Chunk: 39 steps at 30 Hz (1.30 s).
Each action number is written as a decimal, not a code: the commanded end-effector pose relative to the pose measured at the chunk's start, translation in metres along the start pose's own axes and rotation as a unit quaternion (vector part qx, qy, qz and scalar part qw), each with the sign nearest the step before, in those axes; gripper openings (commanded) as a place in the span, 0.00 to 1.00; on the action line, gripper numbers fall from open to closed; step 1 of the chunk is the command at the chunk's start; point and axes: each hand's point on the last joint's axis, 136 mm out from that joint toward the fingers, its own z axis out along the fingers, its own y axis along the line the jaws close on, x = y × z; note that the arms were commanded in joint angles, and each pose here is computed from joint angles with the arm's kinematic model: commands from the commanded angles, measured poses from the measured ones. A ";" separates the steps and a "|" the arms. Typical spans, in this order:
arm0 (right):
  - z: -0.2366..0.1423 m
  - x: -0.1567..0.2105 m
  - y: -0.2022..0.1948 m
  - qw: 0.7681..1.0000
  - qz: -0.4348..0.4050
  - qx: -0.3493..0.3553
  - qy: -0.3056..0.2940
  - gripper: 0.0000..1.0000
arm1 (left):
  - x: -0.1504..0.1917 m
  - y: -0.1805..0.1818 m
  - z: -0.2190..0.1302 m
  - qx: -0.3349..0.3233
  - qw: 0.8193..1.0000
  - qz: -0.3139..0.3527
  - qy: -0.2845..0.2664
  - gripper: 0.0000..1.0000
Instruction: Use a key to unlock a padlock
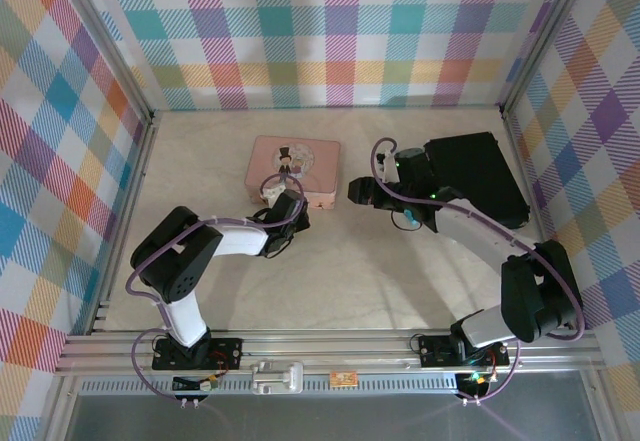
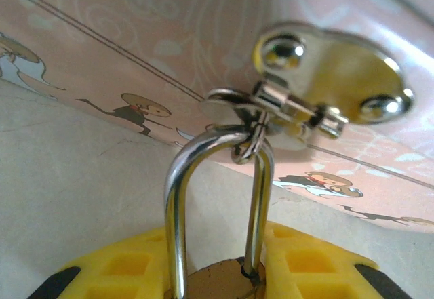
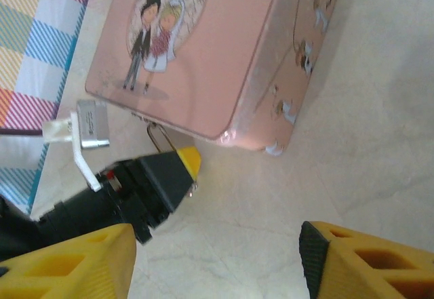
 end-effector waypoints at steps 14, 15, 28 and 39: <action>0.044 0.065 0.041 0.986 -0.004 -0.166 -0.014 0.50 | 0.013 -0.053 -0.030 0.134 0.964 -0.207 0.099 0.00; 0.050 0.067 0.041 0.985 -0.007 -0.169 -0.014 0.49 | 0.014 -0.055 -0.031 0.140 0.960 -0.219 0.103 0.00; 0.086 0.071 0.033 0.984 -0.019 -0.177 -0.021 0.28 | 0.004 -0.064 -0.040 0.176 0.940 -0.270 0.109 0.00; 0.106 0.083 0.030 0.986 -0.006 -0.168 0.001 0.30 | 0.005 -0.066 -0.038 0.193 0.931 -0.289 0.107 0.00</action>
